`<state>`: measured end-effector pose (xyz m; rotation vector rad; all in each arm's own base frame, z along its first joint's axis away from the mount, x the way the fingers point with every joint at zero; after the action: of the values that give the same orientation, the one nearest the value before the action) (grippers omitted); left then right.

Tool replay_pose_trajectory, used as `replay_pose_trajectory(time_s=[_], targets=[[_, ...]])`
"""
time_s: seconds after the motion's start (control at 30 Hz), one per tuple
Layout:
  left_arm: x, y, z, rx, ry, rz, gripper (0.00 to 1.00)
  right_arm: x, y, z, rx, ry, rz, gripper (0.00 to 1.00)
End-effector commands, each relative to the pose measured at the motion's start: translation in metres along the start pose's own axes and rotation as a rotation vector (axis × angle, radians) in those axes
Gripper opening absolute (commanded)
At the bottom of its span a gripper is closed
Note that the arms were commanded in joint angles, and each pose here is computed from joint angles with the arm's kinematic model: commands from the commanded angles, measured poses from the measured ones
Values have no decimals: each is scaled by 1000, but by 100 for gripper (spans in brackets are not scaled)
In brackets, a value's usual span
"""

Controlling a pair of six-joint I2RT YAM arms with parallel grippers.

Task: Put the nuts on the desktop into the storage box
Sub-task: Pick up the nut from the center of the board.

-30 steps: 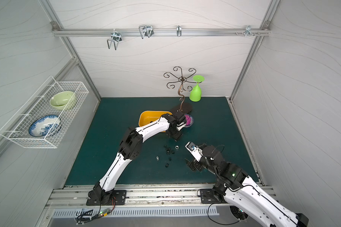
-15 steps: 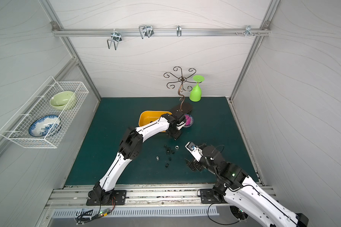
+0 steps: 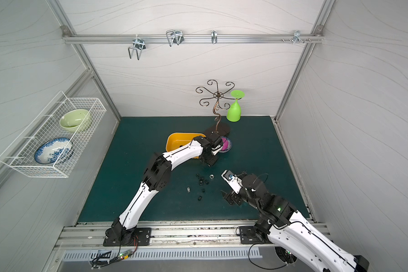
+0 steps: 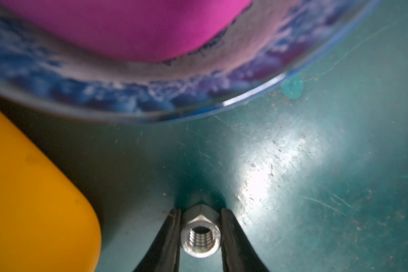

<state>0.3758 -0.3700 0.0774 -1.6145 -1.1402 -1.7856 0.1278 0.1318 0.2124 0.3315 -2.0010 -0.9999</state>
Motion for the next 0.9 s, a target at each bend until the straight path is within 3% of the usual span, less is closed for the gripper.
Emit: replay_pose_trajectory(time_s=[0.0, 0.57, 0.7, 0.87], targets=[[11, 6, -4, -7, -18, -18, 31, 0, 1, 2, -4, 11, -8, 99], [120, 9, -16, -45, -149, -141, 30, -1, 1, 5, 7, 41, -12, 99], [145, 7, -16, -65, -153, -174, 30, 5, 10, 11, 21, 96, -85, 99], [169, 1, -13, -80, -152, -205, 30, 14, 31, 18, 32, 164, -276, 99]])
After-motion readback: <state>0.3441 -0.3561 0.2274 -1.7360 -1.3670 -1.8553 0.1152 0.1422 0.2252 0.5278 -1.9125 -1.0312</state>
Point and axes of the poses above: each gripper's point midway between its finger pads, its own x axis back along the fingers, its own z axis along the line the jaws close on, y = z × x, the point moved 6 cm from there along x, back along the fingers, and after that the axes turned 7 degrees about x, right-handed, at the moved point
